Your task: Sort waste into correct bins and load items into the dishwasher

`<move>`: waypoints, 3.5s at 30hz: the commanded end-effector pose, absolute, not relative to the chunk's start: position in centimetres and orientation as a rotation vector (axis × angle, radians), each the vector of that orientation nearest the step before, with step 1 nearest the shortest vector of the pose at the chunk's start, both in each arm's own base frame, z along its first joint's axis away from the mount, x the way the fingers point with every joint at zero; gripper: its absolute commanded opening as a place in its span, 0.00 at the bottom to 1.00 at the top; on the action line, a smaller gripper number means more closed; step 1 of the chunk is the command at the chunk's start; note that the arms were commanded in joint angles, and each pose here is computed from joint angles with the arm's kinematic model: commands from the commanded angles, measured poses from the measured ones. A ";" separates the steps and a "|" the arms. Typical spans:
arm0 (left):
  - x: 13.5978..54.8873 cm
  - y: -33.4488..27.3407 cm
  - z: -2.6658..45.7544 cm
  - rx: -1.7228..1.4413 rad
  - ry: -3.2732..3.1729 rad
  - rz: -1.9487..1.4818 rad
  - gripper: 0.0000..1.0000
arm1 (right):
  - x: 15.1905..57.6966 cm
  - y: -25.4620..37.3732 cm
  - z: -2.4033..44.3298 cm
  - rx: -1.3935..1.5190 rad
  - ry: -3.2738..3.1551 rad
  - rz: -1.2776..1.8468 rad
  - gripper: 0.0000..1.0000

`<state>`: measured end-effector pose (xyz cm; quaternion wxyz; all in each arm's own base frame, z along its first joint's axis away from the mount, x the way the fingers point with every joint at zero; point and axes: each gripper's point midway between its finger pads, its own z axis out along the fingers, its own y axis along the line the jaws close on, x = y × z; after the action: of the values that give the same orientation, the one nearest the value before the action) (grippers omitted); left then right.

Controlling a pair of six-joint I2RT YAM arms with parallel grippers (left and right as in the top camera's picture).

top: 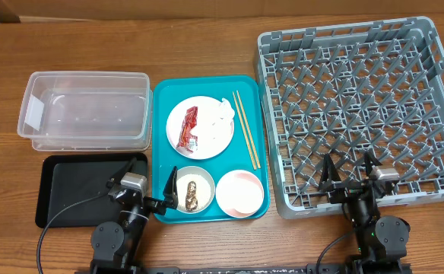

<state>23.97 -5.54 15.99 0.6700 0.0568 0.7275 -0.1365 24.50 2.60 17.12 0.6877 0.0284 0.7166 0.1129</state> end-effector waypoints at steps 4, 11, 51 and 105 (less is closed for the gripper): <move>23.9 -5.6 16.0 0.130 1.633 -0.316 1.00 | 24.5 2.5 17.0 0.065 1.600 0.250 1.00; 23.9 -5.6 16.0 0.130 1.633 -0.316 1.00 | 24.5 2.5 17.0 0.065 1.600 0.250 1.00; 23.9 -5.7 16.0 0.130 1.634 -0.325 1.00 | 24.5 2.9 17.0 0.050 1.601 0.270 1.00; 20.3 -15.1 20.0 0.195 2.720 -0.709 0.84 | 25.1 11.8 28.5 -0.005 2.199 0.948 1.00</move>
<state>19.60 -14.99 21.52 0.1522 0.0403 0.9379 -0.3092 24.97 11.65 27.25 0.3482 0.0106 0.8638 0.3641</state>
